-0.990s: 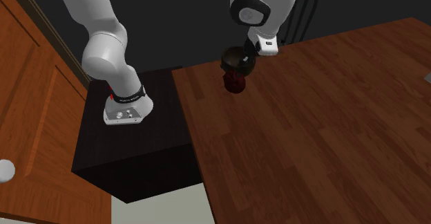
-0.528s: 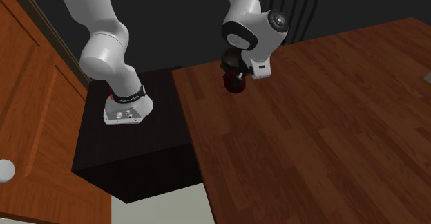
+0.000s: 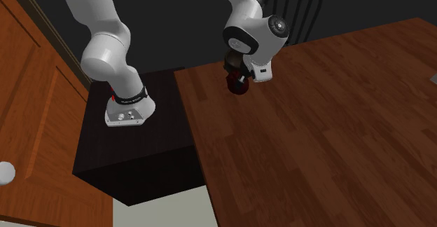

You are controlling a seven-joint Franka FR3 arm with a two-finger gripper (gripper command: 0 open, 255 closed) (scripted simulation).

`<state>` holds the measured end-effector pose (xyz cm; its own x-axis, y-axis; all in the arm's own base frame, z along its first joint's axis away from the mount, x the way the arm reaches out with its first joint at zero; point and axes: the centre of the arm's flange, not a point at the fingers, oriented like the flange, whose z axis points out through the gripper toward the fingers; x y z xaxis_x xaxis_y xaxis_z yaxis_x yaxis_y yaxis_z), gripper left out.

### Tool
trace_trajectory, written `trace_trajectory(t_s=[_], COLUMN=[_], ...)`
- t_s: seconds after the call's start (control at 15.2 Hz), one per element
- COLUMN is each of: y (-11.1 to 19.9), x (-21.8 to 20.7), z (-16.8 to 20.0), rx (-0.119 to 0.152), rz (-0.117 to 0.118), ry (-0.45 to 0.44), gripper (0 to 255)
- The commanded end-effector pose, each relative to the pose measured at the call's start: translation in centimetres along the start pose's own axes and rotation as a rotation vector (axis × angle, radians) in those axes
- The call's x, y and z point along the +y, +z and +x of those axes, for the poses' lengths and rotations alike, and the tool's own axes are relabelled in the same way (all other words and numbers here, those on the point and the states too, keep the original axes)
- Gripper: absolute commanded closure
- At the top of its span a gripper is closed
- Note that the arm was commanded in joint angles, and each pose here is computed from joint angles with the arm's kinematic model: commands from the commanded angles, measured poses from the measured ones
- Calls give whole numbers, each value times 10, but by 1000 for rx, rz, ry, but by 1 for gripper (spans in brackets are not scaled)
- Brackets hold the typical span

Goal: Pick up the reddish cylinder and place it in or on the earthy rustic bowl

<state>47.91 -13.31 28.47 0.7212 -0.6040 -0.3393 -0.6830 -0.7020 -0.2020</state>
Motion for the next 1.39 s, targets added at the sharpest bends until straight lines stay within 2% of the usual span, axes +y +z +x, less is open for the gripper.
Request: trace_trajectory(t_s=[0.0,0.07,0.13,0.73,1.32], y=[0,0,0,0,-44], x=[0,0,0,0,-10], z=[0,0,0,0,-16], rx=[0,0,0,0,0], rz=[0,0,0,0,0], ry=[0,0,0,0,0], gripper=[0,0,255,255,255])
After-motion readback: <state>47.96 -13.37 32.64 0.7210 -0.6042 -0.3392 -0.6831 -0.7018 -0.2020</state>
